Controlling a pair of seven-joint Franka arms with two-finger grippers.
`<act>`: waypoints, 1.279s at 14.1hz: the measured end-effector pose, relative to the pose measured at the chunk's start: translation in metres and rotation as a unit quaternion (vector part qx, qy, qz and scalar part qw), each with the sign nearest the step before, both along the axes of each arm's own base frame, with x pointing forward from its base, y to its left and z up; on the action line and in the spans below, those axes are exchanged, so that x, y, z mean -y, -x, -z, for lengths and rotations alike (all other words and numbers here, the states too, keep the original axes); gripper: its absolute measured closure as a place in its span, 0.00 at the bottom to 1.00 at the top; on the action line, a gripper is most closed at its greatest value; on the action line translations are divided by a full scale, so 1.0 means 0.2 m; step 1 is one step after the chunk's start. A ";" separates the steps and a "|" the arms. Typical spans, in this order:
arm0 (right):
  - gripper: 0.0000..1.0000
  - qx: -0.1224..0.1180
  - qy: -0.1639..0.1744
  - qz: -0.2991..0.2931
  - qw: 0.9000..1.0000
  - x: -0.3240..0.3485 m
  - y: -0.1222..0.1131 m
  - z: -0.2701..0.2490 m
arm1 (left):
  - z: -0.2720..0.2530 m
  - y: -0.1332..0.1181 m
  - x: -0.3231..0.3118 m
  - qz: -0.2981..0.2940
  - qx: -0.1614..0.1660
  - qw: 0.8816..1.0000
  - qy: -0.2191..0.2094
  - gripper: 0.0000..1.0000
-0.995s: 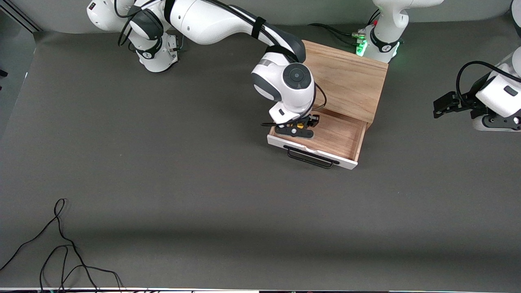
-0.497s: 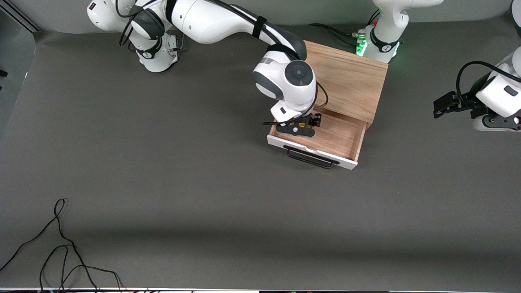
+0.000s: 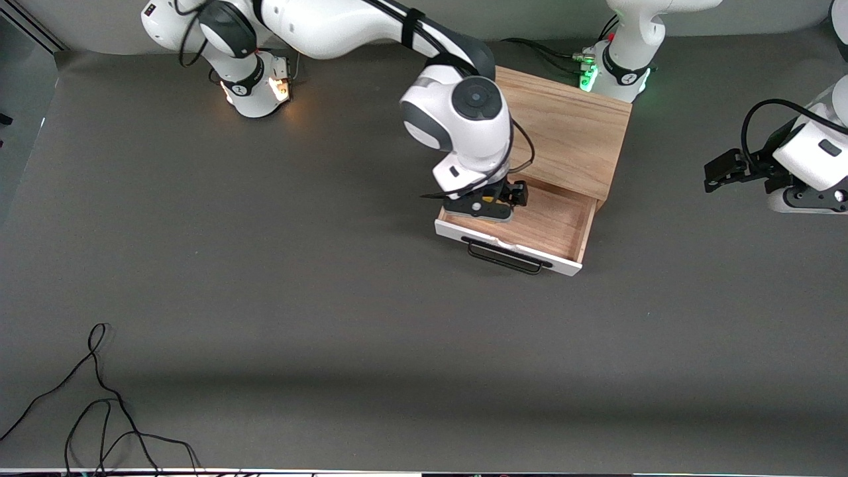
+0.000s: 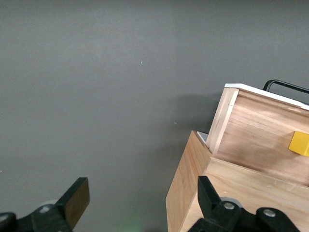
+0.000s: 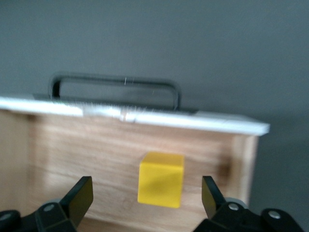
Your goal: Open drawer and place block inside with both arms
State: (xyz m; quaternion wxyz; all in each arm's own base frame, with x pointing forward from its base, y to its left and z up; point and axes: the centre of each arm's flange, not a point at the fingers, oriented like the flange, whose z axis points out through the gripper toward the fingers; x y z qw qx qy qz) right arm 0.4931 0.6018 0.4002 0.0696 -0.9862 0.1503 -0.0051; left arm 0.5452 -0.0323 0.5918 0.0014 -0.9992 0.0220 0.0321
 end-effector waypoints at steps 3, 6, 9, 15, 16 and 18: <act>0.00 0.001 0.005 0.042 0.999 0.30 -0.18 -0.33 | 0.00 0.00 0.00 0.000 0.000 1.000 0.000 0.00; 0.00 0.016 0.005 0.052 0.998 0.70 -0.36 -0.59 | -0.03 0.02 0.00 0.000 0.002 1.000 0.000 0.00; 0.00 0.016 0.016 0.015 1.000 1.21 -0.49 -0.75 | -0.02 0.01 0.00 0.003 0.000 1.000 0.000 0.00; 0.00 0.023 0.052 -0.050 0.997 2.20 -0.55 -0.91 | -0.02 0.01 0.01 0.004 0.000 1.000 0.000 0.00; 0.00 0.022 0.055 -0.051 0.997 2.34 -0.54 -0.91 | -0.02 0.01 0.01 0.004 -0.001 1.000 0.000 0.00; 0.00 0.019 0.056 -0.044 0.997 2.59 -0.51 -0.92 | -0.02 0.01 0.01 0.004 -0.001 1.000 0.000 0.00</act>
